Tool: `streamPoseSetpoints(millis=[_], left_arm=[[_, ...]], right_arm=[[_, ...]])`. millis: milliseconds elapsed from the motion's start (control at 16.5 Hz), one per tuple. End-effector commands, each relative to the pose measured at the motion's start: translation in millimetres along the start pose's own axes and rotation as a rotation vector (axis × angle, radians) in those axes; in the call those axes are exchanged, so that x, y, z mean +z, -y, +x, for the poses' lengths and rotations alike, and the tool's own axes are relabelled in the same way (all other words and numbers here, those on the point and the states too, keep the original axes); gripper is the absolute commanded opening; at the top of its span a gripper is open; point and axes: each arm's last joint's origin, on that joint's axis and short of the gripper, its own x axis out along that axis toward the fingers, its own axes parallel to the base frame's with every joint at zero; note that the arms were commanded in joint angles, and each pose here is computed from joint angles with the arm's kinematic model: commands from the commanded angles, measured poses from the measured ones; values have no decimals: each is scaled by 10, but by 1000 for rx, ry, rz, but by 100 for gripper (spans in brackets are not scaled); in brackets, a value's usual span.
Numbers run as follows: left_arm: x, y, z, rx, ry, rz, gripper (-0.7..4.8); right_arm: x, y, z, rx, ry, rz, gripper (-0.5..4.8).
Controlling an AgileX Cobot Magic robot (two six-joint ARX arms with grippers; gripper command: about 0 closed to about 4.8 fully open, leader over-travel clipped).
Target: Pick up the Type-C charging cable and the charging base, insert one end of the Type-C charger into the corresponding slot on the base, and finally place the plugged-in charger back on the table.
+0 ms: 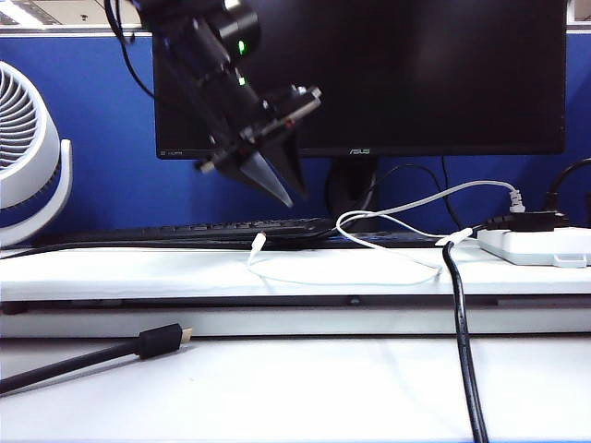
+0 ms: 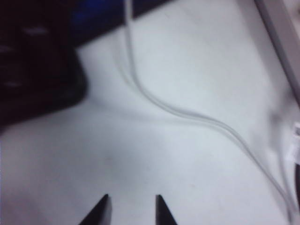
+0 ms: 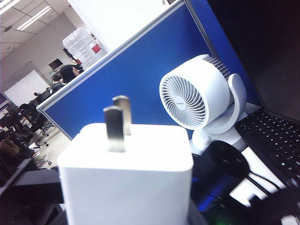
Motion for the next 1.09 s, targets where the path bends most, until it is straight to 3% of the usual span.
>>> streamPoseSetpoints(millis=[61, 242, 666, 727, 1090], left_arm=[[18, 28, -154, 64, 6, 0, 130], [-171, 27, -230, 127, -182, -49, 130], [-213, 125, -196, 67, -224, -49, 130], [-244, 228, -152, 136, -246, -15, 130], [-281, 256, -108, 201, -274, 1, 130]], right_arm=[[35, -63, -18, 15, 15, -40, 126], [35, -63, -18, 16, 15, -40, 126], [35, -63, -18, 15, 15, -41, 126], [35, -63, -18, 15, 15, -40, 126], [35, -63, -18, 16, 15, -40, 125]])
